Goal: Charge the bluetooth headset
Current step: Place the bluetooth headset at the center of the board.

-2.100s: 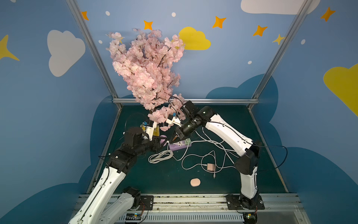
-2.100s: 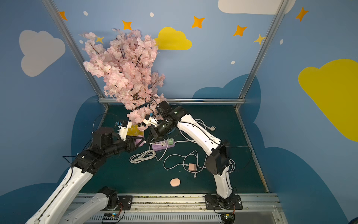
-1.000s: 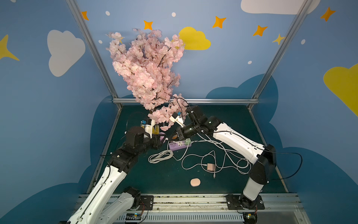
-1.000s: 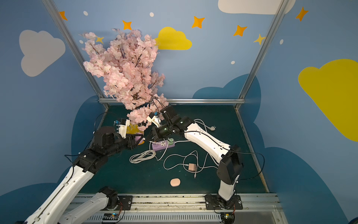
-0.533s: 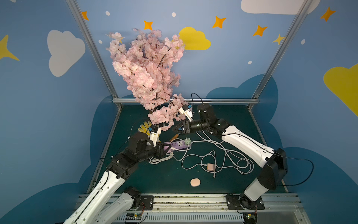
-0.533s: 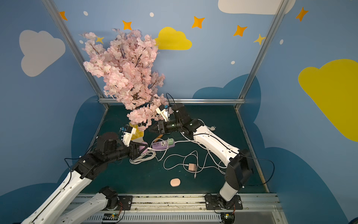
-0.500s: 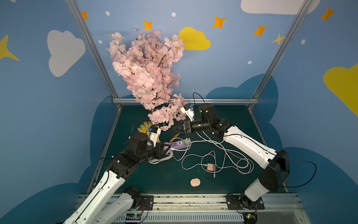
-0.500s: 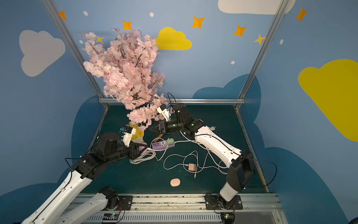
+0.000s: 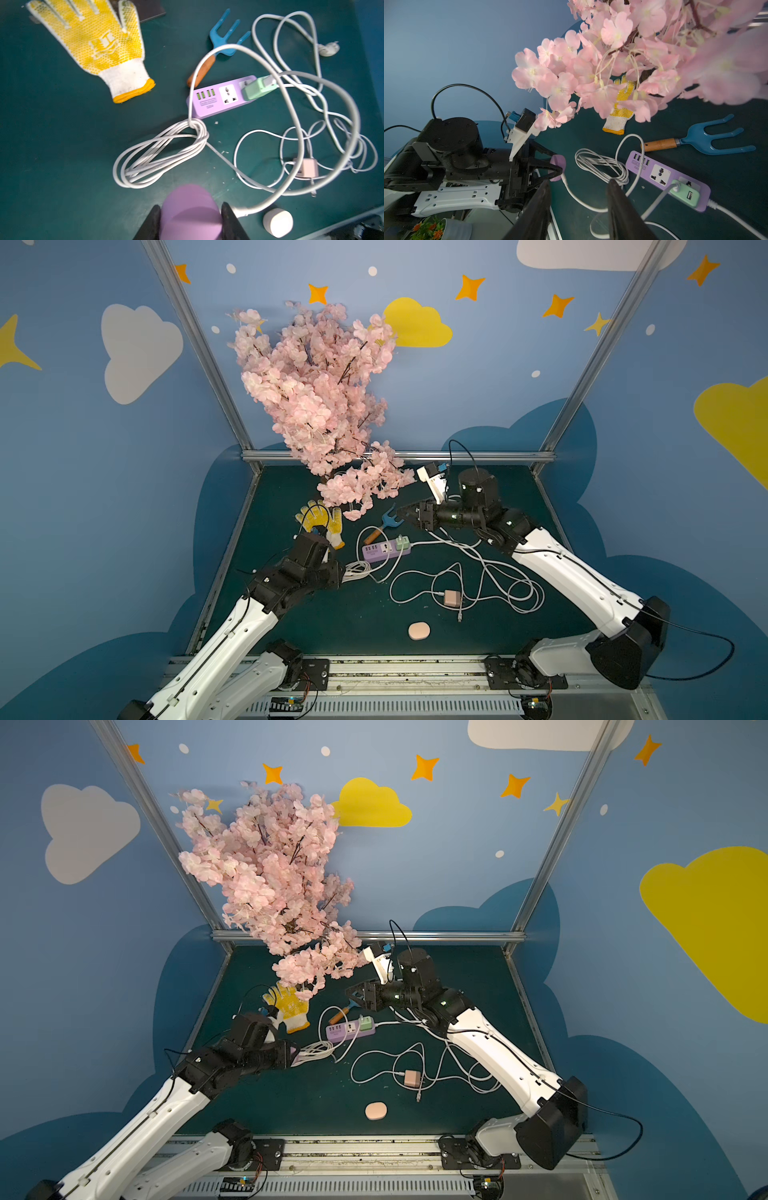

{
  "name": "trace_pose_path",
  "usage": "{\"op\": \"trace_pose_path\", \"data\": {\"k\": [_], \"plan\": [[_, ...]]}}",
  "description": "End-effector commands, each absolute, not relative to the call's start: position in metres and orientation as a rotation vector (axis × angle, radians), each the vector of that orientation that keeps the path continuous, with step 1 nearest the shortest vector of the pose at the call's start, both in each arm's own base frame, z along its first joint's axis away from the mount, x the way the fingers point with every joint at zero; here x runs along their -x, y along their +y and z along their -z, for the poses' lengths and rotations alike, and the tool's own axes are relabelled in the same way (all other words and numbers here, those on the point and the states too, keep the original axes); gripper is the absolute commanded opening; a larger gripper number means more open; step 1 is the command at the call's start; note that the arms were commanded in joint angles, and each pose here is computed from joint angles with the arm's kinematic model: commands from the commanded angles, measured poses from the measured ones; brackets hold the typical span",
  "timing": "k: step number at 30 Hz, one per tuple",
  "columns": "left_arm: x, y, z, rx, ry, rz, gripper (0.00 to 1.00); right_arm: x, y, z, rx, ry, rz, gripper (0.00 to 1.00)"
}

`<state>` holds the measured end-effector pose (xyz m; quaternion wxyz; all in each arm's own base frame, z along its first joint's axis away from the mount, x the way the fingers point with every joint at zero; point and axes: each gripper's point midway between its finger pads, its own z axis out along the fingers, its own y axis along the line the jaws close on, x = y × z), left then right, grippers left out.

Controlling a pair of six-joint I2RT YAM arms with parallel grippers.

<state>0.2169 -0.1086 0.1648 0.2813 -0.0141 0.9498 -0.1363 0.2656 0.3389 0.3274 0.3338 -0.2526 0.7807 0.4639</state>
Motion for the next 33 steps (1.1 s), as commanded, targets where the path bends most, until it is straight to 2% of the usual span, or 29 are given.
{"op": "trace_pose_path", "data": {"k": [1,5,13,25,26,29,33], "plan": [[-0.209,-0.088,-0.140,0.169,2.615,0.244,0.03,-0.262,0.334,-0.317,0.676,2.059,-1.180,0.45],[-0.208,-0.099,-0.116,0.250,2.637,0.362,0.04,-0.261,0.335,-0.312,0.677,2.069,-1.187,0.45],[-0.198,-0.100,-0.067,0.389,2.704,0.428,0.03,-0.261,0.337,-0.305,0.690,2.092,-1.197,0.46],[-0.190,-0.080,-0.027,0.455,2.808,0.309,0.04,-0.262,0.339,-0.306,0.693,2.098,-1.198,0.46],[-0.190,-0.079,-0.027,0.458,2.812,0.297,0.09,-0.262,0.339,-0.305,0.696,2.099,-1.198,0.46],[-0.191,-0.078,-0.026,0.452,2.814,0.298,0.34,-0.263,0.339,-0.303,0.693,2.105,-1.193,0.47],[-0.191,-0.078,-0.025,0.456,2.815,0.297,0.52,-0.263,0.339,-0.301,0.692,2.112,-1.193,0.47]]}}
